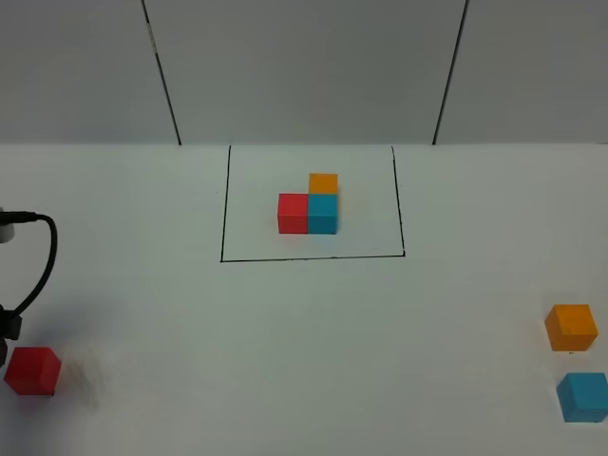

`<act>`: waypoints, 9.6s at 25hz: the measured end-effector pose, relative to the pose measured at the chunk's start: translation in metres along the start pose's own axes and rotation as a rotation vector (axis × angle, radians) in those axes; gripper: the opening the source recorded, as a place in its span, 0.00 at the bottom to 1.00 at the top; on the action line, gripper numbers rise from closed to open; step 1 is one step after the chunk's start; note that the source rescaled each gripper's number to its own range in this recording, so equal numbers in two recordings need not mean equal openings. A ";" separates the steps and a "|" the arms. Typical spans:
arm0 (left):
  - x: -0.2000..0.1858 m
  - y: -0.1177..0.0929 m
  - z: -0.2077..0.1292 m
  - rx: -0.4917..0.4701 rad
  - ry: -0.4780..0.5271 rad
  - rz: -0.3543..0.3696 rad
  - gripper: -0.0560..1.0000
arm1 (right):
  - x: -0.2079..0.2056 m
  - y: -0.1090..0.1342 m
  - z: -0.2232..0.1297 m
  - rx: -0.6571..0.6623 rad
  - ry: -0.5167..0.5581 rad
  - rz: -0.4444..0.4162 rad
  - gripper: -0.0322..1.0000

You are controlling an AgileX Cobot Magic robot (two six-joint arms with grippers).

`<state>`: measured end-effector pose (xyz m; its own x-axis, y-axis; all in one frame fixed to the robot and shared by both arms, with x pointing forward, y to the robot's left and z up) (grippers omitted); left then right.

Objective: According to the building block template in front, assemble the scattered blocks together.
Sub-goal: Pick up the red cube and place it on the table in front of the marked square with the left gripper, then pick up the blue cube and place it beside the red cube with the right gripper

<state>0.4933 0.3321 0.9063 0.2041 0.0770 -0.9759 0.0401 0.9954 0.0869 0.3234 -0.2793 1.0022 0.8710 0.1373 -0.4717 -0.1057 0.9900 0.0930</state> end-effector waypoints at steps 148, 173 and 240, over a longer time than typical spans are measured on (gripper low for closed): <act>0.106 -0.301 0.037 1.615 0.021 -0.222 0.07 | 0.000 0.000 0.000 0.000 -0.001 0.000 0.03; 0.024 -0.301 0.063 1.496 -0.179 -0.196 1.00 | 0.000 0.000 0.000 0.000 -0.001 0.000 0.03; -0.128 -0.066 -0.165 0.487 -0.822 -0.360 0.99 | 0.000 0.000 0.000 0.000 -0.001 0.000 0.03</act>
<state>0.3034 0.2660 0.9927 0.7026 -0.4676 -0.5364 0.5876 0.8064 0.0667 0.3234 -0.2793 1.0023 0.8715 0.1373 -0.4709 -0.1057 0.9900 0.0930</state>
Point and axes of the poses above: a point on each arm's last joint axis where the gripper is mounted, x pointing out along that axis toward the gripper, y along the wrist's bending axis when the last joint is at zero, z = x × y, the point moved 10 cm from there along x, pointing out along that axis toward the gripper, and after that the axes turned 6 degrees about x, right-handed, at the moved point
